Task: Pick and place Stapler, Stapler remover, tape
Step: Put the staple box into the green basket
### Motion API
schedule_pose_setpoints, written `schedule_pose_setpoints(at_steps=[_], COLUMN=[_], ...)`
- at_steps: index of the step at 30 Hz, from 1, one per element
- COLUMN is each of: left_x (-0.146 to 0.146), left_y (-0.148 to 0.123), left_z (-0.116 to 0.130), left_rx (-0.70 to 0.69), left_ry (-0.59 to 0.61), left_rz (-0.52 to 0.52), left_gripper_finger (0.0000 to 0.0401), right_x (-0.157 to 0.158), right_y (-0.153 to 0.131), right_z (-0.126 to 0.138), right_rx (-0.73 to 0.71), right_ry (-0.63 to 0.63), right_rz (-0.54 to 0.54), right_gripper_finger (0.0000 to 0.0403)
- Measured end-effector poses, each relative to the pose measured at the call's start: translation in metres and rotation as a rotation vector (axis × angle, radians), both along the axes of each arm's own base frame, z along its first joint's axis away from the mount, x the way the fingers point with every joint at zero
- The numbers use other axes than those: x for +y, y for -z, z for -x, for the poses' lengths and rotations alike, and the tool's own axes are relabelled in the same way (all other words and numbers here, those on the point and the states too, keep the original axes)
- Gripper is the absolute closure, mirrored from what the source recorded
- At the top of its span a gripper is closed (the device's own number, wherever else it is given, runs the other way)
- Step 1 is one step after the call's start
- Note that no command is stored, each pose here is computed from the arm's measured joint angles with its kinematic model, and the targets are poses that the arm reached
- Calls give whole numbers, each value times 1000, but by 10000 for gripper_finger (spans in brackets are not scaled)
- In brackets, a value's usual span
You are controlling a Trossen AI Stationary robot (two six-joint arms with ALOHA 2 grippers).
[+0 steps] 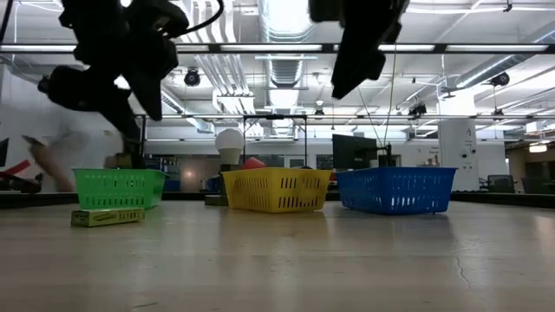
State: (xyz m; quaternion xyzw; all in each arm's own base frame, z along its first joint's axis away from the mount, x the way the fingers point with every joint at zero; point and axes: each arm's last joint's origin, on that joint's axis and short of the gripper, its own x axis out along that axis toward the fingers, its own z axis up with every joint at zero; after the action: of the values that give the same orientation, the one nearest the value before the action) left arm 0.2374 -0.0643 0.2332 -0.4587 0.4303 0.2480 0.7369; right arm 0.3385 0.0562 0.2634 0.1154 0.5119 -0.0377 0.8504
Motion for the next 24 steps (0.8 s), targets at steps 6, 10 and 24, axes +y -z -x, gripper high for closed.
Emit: schedule_pose_setpoints(at_steps=[6, 10, 24], left_x=[-21, -27, -34], left_y=[26, 46, 85], left_z=[-12, -18, -29], left_rx=[55, 136, 286], left_ry=[-6, 13, 109], left_rz=[-55, -71, -98], left_gripper_finger=[199, 199, 204], right_x=[-5, -11, -25], right_y=[-23, -38, -52], right_z=[44, 76, 146], right_rx=[-163, -292, -535], right_ry=[-22, 0, 84], right_rz=[-22, -54, -115], right_gripper_finger=[215, 221, 226])
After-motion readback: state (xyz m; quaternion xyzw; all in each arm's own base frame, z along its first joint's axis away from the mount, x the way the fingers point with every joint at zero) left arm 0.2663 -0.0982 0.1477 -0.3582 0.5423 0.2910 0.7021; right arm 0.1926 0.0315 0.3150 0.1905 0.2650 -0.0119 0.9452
